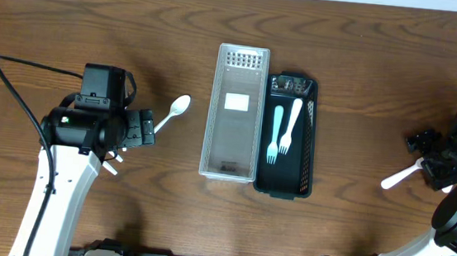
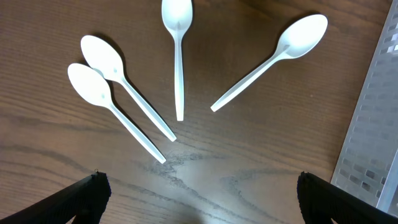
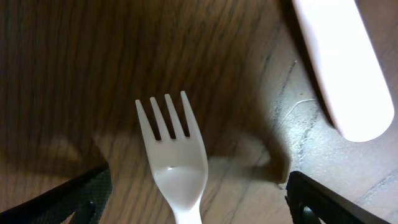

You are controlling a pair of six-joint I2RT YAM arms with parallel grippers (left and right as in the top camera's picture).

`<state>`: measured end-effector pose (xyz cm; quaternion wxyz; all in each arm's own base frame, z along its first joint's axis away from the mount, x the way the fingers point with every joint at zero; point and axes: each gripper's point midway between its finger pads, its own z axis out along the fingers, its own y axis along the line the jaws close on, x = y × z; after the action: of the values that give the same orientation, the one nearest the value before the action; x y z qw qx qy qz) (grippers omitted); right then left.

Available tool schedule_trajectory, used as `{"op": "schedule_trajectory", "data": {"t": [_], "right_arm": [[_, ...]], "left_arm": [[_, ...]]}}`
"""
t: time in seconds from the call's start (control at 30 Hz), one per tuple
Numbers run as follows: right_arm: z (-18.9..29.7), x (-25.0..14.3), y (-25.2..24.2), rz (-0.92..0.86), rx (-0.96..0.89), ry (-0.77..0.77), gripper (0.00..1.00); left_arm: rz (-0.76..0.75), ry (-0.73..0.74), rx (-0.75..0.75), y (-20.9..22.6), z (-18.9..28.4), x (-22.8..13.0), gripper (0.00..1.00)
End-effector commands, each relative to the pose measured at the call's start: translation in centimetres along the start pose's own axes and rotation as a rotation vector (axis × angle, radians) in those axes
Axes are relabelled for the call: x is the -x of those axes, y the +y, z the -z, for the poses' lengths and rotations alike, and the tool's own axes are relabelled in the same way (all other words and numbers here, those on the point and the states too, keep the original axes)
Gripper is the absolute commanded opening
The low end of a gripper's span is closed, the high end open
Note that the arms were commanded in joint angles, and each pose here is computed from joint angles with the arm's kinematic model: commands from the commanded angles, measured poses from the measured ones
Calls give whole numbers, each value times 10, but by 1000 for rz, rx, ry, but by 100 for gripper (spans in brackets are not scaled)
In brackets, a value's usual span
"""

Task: Pack container
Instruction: 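Return the right gripper to the last fork and grasp it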

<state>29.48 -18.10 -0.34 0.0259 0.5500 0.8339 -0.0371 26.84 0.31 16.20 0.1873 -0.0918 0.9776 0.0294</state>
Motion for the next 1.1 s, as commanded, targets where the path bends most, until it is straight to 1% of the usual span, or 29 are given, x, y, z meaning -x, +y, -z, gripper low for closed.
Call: {"op": "schedule_trajectory", "data": {"t": [0.0, 0.17, 0.37, 0.43, 0.6, 0.73, 0.83, 0.93, 1.07], "right_arm": [[-17, -11, -4, 39, -36, 48, 91], [-29, -26, -1, 81, -43, 111, 84], [-31, -38, 6, 114, -47, 134, 63], [-30, -42, 9, 126, -47, 139, 59], [-29, -47, 11, 140, -53, 146, 53], [-29, -48, 9, 141, -61, 154, 40], [-29, -49, 8, 141, -61, 155, 36], [-29, -49, 8, 141, -61, 155, 35], [-29, -50, 10, 140, -52, 163, 27]], "left_arm": [[9, -8, -2, -1, 3, 3, 98], [9, -8, -2, -1, 3, 3, 98], [9, -8, -2, -1, 3, 3, 99], [9, -8, -1, -1, 3, 3, 98], [9, -8, -1, -1, 3, 3, 98], [9, -8, -2, -1, 3, 3, 98], [9, -8, -1, -1, 3, 3, 98], [9, -8, -1, -1, 3, 3, 98], [9, -8, -2, -1, 3, 3, 98]]}}
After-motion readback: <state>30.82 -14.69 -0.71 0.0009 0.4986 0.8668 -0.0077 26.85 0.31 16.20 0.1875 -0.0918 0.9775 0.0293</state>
